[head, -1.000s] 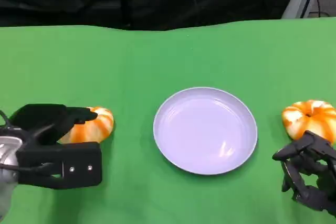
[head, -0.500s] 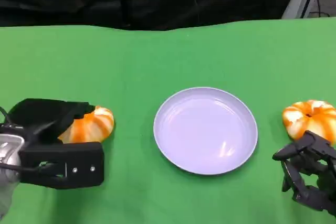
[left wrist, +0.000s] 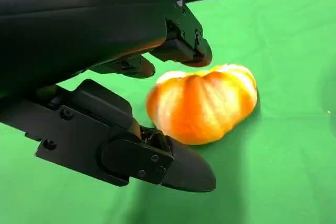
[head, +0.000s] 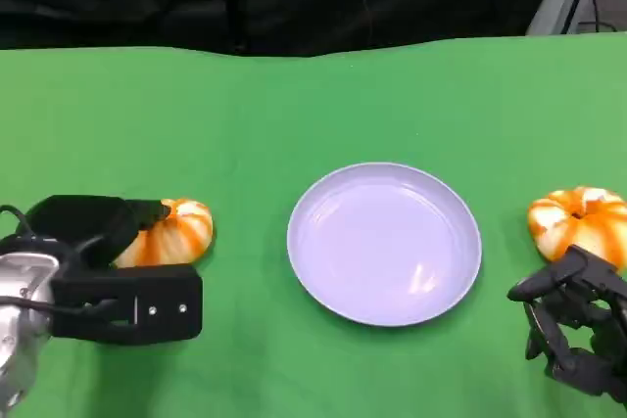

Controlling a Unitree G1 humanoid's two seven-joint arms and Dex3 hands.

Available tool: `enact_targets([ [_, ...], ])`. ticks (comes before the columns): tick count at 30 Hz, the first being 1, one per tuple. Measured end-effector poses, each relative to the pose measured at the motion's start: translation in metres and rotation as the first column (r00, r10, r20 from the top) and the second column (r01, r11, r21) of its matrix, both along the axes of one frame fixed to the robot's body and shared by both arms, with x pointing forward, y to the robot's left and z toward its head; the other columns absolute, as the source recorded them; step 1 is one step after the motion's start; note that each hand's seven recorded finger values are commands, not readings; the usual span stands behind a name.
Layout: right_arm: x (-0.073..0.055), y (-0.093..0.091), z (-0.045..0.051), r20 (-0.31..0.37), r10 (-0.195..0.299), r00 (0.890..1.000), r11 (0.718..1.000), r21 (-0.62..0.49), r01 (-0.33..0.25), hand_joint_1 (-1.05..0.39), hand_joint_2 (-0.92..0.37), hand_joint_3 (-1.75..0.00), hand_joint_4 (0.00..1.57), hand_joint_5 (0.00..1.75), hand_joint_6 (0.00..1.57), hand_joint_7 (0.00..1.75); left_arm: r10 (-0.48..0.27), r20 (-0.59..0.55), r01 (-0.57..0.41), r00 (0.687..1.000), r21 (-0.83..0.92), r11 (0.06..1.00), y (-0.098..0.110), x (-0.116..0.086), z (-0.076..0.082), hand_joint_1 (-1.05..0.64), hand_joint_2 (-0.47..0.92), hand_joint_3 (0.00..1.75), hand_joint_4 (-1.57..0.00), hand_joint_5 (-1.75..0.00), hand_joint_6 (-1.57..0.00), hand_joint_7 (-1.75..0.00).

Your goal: Grasp the bread from the table and place it into the plate.

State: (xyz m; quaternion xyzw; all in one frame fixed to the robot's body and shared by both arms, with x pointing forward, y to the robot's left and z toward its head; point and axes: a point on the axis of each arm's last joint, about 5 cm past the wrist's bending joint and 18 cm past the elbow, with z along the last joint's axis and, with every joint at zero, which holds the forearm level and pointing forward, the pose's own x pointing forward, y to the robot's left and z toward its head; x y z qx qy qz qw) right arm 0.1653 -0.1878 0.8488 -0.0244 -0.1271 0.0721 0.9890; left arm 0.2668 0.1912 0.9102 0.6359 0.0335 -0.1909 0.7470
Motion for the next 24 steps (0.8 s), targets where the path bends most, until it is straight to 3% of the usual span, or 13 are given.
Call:
enact_targets([
  [9,-0.001,0.0,0.0031,0.013,-0.001,1.0,1.0,-0.006,0.001,-0.15,-0.8,-0.72,0.79,1.68,0.78,1.41,0.007,-0.015,-0.007,1.0,-0.005,1.0,-0.008,0.006,-0.008,-0.95,0.92,0.15,-0.36,0.0,-0.35,-0.01],
  [24,-0.004,0.001,0.0018,0.002,-0.003,1.0,1.0,-0.004,0.003,-0.16,-0.79,-0.73,0.81,1.68,0.79,1.39,0.003,-0.008,-0.003,1.0,-0.028,1.0,-0.013,0.011,-0.016,-0.72,0.92,0.05,-0.48,-0.03,-0.46,-0.03],
])
